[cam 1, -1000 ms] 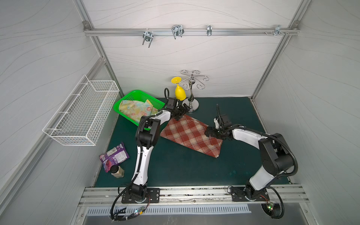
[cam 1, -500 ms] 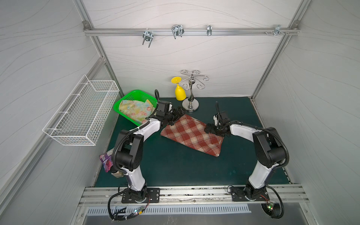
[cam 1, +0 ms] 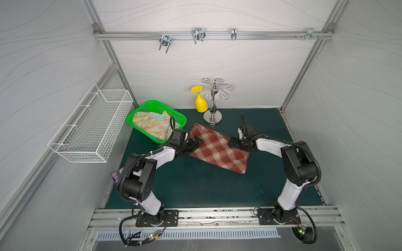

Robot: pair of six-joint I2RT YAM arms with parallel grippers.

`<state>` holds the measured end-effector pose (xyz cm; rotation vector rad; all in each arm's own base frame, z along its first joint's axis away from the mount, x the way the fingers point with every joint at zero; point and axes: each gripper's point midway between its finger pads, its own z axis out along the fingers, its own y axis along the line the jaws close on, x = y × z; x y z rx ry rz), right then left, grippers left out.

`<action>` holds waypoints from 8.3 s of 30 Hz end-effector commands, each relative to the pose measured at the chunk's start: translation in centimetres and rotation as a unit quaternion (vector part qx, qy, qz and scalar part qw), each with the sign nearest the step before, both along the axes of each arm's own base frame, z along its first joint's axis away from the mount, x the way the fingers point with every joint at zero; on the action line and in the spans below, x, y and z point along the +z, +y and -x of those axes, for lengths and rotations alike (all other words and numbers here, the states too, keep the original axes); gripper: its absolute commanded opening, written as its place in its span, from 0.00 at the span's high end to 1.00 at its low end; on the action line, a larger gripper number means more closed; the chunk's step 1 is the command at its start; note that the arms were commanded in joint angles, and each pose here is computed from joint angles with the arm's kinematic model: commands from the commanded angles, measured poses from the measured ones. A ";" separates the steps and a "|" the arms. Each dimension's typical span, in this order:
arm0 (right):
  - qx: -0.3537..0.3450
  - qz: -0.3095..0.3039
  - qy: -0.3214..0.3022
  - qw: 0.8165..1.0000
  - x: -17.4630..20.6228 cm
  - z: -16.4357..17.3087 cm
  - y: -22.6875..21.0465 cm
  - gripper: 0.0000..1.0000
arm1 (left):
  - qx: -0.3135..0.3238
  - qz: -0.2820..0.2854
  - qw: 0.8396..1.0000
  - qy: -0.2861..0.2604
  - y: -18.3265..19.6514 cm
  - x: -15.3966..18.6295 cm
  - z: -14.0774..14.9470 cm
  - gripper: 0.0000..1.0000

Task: Fold and stack skirts
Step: Smooth out the skirt at the center of the table, then rotate the skirt at the center of the table, then fold the skirt at the center of the table.

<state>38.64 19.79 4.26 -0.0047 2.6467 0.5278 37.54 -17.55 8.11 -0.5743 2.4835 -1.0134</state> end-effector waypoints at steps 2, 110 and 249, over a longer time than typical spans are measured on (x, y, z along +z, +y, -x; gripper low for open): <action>-0.001 0.026 0.046 0.999 -3.2 1.8 -0.8 0.01 | 0.023 -0.015 0.999 -0.027 2.0 -0.4 -2.2 0.01; 0.002 -0.003 0.042 0.999 3.1 7.4 -3.7 0.01 | 0.082 -0.103 0.991 0.013 2.4 -4.4 5.5 0.01; 0.046 0.163 -0.106 0.980 17.3 1.7 1.1 1.00 | -0.168 -0.042 0.985 0.020 -9.8 -3.9 2.8 0.01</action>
